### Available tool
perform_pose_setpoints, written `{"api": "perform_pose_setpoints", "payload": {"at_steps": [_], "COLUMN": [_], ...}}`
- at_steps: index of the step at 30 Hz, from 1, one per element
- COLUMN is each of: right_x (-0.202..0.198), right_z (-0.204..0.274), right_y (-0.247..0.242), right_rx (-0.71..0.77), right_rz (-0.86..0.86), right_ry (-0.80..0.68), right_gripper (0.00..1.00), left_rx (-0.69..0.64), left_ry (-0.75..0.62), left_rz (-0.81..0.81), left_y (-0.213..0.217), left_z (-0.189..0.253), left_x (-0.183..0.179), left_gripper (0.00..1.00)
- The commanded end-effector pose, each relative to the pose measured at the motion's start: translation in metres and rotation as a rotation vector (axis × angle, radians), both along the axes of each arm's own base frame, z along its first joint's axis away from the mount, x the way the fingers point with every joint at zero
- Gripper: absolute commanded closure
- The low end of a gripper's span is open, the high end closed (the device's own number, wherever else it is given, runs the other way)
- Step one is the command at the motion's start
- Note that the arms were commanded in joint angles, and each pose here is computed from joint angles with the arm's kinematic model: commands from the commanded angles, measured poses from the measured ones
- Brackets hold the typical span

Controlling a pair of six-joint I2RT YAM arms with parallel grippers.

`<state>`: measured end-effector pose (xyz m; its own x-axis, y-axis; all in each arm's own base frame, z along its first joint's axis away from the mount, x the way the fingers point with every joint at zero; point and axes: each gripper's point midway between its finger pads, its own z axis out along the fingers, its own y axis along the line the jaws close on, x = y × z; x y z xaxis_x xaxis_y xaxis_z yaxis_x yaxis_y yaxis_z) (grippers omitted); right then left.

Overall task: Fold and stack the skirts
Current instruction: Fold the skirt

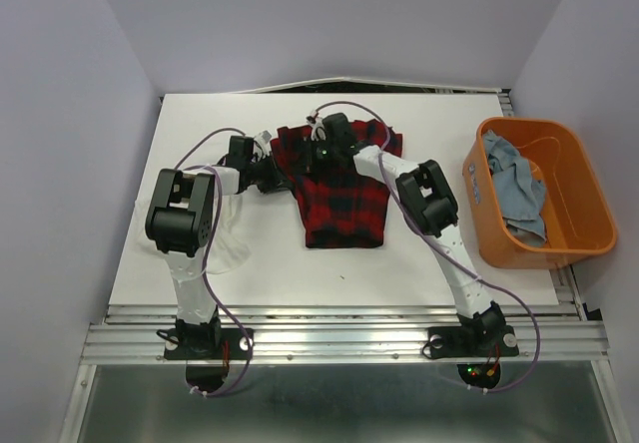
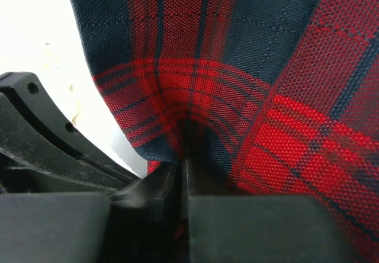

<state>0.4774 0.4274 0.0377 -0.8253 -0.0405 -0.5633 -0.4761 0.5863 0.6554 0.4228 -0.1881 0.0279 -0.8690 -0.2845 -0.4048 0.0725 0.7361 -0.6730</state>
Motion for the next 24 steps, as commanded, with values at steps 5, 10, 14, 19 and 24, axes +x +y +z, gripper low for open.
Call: {"api": "perform_pose_setpoints", "payload": {"at_steps": [5, 10, 14, 19, 24], "right_x": [-0.007, -0.033, -0.081, -0.133, -0.163], "right_z": [0.089, 0.157, 0.147, 0.1, 0.075], "right_y": [0.007, -0.031, -0.063, -0.087, -0.084], "right_rx": [0.078, -0.007, -0.081, -0.142, -0.153], "right_rz": [0.081, 0.077, 0.106, 0.143, 0.168], "right_ry": [-0.127, -0.237, -0.158, 0.026, 0.131], "right_gripper": [0.41, 0.38, 0.43, 0.48, 0.47], "left_rx": [0.02, -0.06, -0.11, -0.145, -0.142], "left_ry": [-0.128, -0.242, -0.318, -0.248, -0.173], "left_rz": [-0.038, -0.115, -0.153, -0.206, -0.28], "left_y": [0.002, -0.007, -0.012, -0.028, -0.052], "left_z": [0.046, 0.096, 0.127, 0.11, 0.084], "left_x": [0.007, -0.018, -0.045, -0.084, -0.101], "left_gripper": [1.0, 0.89, 0.84, 0.9, 0.99]}}
